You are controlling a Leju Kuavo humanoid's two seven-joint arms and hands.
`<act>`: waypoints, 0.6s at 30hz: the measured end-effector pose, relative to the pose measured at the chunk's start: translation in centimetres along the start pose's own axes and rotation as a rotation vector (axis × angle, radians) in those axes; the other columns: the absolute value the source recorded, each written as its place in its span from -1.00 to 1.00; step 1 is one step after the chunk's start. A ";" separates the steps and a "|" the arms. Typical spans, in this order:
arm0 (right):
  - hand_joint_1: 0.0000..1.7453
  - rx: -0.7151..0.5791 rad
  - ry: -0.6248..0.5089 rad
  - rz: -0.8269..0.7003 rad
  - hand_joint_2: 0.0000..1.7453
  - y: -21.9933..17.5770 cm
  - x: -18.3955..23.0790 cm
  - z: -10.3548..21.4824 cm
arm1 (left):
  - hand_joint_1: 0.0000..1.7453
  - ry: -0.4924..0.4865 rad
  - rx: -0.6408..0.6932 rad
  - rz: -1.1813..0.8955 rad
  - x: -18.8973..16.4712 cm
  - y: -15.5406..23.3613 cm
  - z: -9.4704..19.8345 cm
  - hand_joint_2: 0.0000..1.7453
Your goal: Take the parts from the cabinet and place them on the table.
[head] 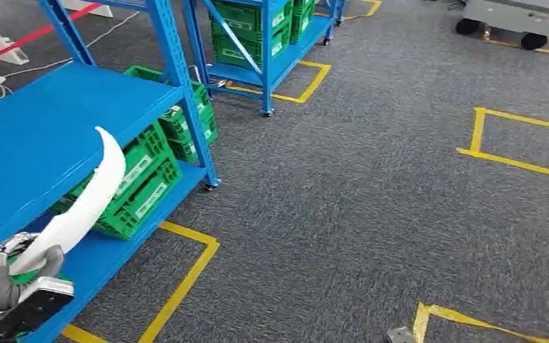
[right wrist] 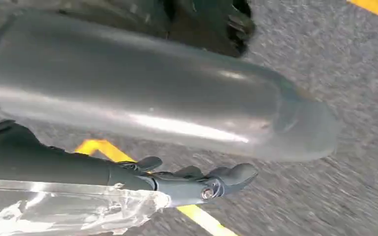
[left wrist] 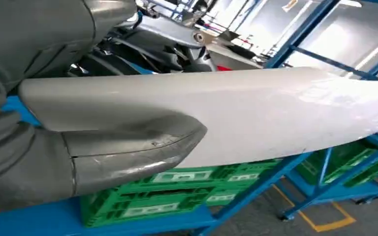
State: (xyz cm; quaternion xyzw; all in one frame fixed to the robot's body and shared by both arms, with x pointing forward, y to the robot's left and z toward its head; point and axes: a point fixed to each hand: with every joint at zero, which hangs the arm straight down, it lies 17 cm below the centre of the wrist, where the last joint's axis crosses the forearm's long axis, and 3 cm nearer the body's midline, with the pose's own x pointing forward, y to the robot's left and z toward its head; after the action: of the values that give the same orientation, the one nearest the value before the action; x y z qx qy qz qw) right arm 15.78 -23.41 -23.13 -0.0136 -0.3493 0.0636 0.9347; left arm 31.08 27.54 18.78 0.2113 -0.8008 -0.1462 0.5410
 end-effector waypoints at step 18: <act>-1.00 -0.014 0.001 -0.006 -1.00 -0.5 -0.1 0.2 | 1.00 0.043 0.005 0.084 -0.9 0.0 -0.5 1.00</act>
State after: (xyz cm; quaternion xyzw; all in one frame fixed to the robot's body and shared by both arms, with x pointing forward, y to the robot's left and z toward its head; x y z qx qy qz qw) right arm 15.61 -23.92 -23.05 -0.0191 -0.3494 0.0585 0.9350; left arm 31.88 28.02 18.26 0.1819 -0.7975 -0.1170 0.5632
